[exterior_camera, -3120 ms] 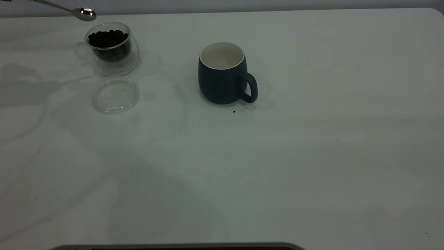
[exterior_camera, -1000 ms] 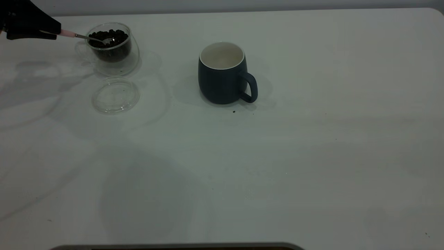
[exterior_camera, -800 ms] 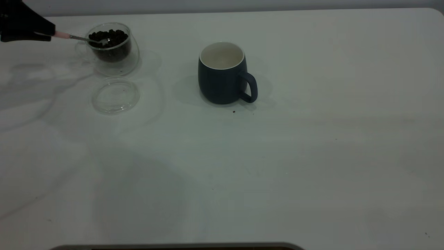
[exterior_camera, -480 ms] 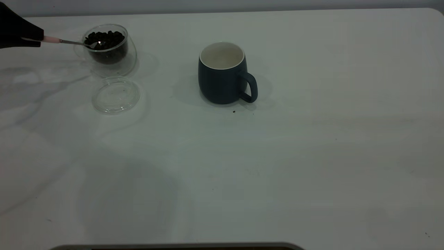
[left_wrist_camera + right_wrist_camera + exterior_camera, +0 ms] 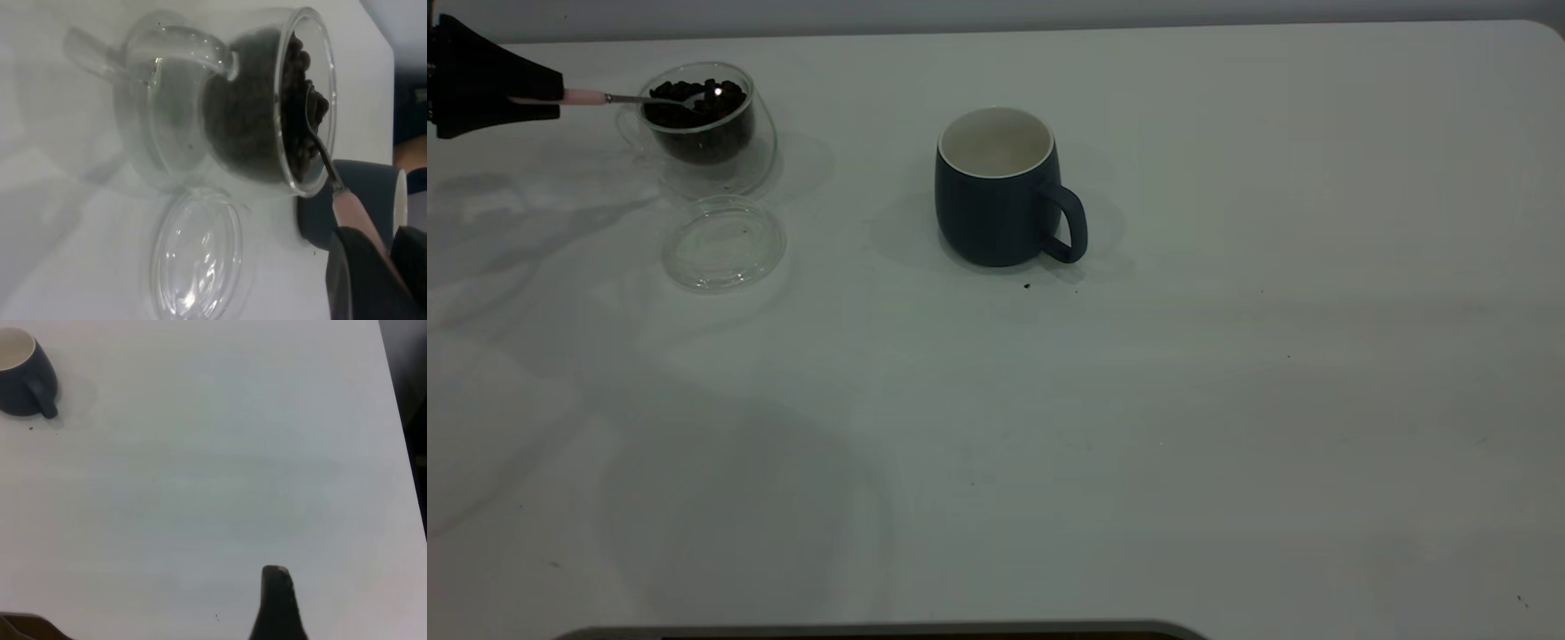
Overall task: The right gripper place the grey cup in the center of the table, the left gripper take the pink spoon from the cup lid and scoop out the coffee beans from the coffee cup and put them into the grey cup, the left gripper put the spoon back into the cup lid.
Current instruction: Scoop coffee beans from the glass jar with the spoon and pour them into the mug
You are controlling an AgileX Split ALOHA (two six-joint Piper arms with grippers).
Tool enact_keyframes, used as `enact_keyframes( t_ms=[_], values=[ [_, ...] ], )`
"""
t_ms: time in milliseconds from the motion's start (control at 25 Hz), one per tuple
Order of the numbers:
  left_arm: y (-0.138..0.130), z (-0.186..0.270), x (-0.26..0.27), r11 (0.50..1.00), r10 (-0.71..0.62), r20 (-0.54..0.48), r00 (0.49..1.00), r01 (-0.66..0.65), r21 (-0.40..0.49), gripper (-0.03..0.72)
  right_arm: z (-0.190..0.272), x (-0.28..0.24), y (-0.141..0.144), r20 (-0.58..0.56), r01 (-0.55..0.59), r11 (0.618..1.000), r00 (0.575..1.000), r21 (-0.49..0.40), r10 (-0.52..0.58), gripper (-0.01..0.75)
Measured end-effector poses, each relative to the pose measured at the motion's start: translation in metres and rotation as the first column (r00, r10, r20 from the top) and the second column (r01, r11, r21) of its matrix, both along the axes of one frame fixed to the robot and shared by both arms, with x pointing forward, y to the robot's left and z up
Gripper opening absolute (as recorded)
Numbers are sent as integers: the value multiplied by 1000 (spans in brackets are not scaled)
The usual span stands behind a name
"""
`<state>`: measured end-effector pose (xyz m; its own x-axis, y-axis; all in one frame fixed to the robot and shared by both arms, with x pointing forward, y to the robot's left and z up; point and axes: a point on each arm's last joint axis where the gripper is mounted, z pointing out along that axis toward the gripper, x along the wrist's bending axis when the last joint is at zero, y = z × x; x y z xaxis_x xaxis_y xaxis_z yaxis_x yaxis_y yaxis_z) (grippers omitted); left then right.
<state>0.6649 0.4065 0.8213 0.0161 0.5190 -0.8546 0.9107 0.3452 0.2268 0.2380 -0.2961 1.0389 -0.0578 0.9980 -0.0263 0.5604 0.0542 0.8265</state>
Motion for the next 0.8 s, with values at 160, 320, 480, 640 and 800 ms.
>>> enact_keyframes(
  t_ms=[160,320,480,640,800],
  values=[
    [4,2,-2,1000,-1,6,1000,1,-24,125,0,0,0,0,0,1000,1000,0,0,591],
    [8,4,-5,999,-7,8,1000,7,-48,125,0,0,0,0,0,1000,1000,0,0,591],
    [10,5,-7,998,-14,10,1000,15,-69,125,0,0,0,0,0,1000,1000,0,0,591],
    [9,7,-8,996,-30,13,999,31,-87,125,0,0,0,0,0,1000,1000,0,0,591],
    [9,7,-8,996,-30,13,999,31,-87,125,0,0,0,0,0,1000,1000,0,0,591]
  ],
)
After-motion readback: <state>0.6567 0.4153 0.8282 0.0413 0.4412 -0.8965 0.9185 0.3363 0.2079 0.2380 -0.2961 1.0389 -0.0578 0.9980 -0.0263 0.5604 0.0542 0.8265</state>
